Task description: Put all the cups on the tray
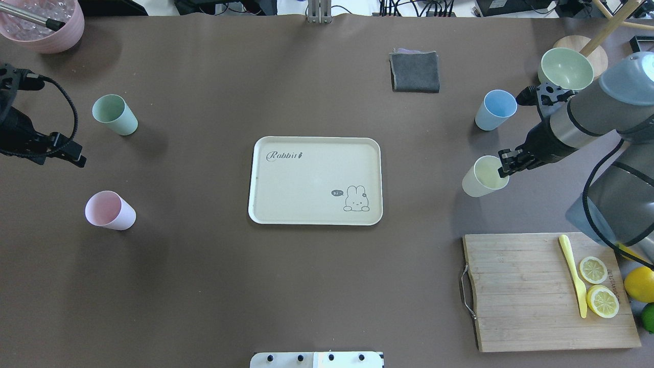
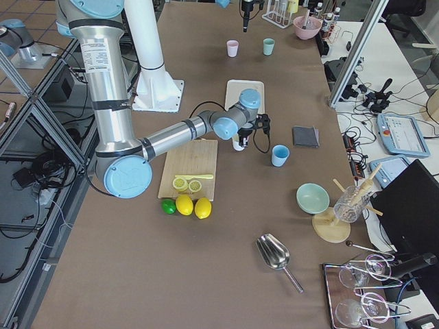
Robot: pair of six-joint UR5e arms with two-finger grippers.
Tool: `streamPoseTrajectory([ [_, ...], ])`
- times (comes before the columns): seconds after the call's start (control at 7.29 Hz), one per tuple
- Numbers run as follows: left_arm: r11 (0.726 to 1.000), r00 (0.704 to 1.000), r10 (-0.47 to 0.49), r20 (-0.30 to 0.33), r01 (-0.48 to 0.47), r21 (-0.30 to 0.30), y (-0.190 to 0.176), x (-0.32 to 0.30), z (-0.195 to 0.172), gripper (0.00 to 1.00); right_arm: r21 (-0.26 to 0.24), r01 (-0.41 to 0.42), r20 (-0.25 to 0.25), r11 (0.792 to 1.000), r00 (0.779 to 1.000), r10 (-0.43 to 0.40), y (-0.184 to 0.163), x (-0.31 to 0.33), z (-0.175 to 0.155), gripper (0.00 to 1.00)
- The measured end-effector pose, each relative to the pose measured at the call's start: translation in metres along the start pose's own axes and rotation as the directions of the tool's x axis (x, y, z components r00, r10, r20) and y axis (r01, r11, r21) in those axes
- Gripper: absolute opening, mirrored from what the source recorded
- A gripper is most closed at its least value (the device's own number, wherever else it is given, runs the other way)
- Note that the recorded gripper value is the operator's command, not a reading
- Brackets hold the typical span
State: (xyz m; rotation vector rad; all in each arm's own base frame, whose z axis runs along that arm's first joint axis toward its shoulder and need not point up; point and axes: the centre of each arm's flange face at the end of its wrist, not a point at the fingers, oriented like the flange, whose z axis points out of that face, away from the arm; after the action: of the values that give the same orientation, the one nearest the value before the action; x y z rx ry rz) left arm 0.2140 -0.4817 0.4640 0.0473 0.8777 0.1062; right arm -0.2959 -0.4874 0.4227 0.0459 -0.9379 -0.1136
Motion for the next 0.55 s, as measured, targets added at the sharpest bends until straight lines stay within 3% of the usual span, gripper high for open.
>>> streamPoseTrajectory([
  [0.41,0.996,0.999,0.053,0.014,-0.051,-0.07,0.024,0.02,0.037,0.76,0.021,-0.055,0.052,0.998,0.997,0.054,-0.032,-0.086,-0.012,0.0],
  [0.55,0.994,0.997,0.07,0.026,-0.068,-0.085,0.032,0.025,0.048,0.47,0.018,-0.072,0.062,0.997,0.996,0.071,-0.041,-0.109,-0.008,0.0],
])
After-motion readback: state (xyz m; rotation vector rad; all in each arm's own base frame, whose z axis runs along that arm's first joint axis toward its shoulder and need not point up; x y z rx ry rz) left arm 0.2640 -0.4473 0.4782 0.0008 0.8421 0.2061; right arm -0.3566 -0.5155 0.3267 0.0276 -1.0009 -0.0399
